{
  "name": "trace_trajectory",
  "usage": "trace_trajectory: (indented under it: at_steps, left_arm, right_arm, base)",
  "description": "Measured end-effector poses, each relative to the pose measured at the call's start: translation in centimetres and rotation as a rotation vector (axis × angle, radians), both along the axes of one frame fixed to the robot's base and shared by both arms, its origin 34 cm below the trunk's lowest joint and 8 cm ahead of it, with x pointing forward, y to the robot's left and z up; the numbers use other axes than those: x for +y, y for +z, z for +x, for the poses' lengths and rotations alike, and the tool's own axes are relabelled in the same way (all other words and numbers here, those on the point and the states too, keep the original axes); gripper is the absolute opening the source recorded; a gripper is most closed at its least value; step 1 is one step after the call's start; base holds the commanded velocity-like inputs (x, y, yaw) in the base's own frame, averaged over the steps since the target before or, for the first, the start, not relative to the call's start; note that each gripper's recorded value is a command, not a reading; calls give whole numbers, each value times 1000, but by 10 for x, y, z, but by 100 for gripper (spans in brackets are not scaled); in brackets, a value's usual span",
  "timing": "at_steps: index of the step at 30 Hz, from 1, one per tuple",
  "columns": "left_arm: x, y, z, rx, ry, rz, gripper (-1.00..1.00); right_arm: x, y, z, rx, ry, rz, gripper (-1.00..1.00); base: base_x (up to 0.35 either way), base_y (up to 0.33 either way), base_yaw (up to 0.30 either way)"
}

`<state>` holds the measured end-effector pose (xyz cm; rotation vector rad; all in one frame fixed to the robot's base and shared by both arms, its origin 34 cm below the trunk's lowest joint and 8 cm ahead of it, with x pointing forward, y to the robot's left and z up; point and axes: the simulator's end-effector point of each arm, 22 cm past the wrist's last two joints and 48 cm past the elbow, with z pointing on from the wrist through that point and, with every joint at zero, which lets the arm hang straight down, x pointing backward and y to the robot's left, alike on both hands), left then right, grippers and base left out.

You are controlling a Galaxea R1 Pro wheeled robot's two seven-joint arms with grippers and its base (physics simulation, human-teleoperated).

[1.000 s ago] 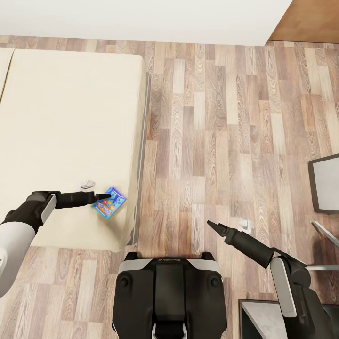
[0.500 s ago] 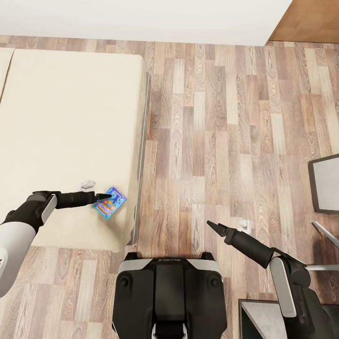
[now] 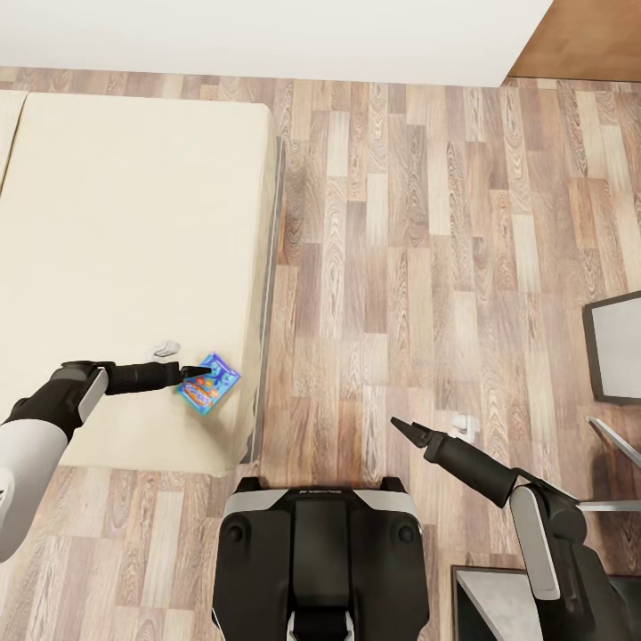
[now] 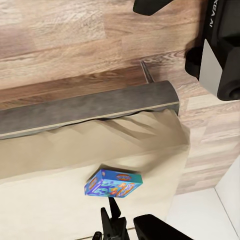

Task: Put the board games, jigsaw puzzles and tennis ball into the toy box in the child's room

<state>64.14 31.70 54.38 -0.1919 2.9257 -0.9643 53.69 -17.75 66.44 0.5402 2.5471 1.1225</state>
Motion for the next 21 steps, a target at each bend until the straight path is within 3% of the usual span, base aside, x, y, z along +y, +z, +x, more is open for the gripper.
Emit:
trace_trajectory:
  at_steps: [10, 21]
  left_arm:
    - [-15, 4, 1, -4, -1, -49, 100]
    - [-21, 4, 0, 6, 2, -62, 100]
  right_arm:
    - [0, 0, 0, 0, -1, 1, 100]
    - [0, 0, 0, 0, 0, 2, 100]
  base:
    - [0, 0, 0]
    - [0, 0, 0]
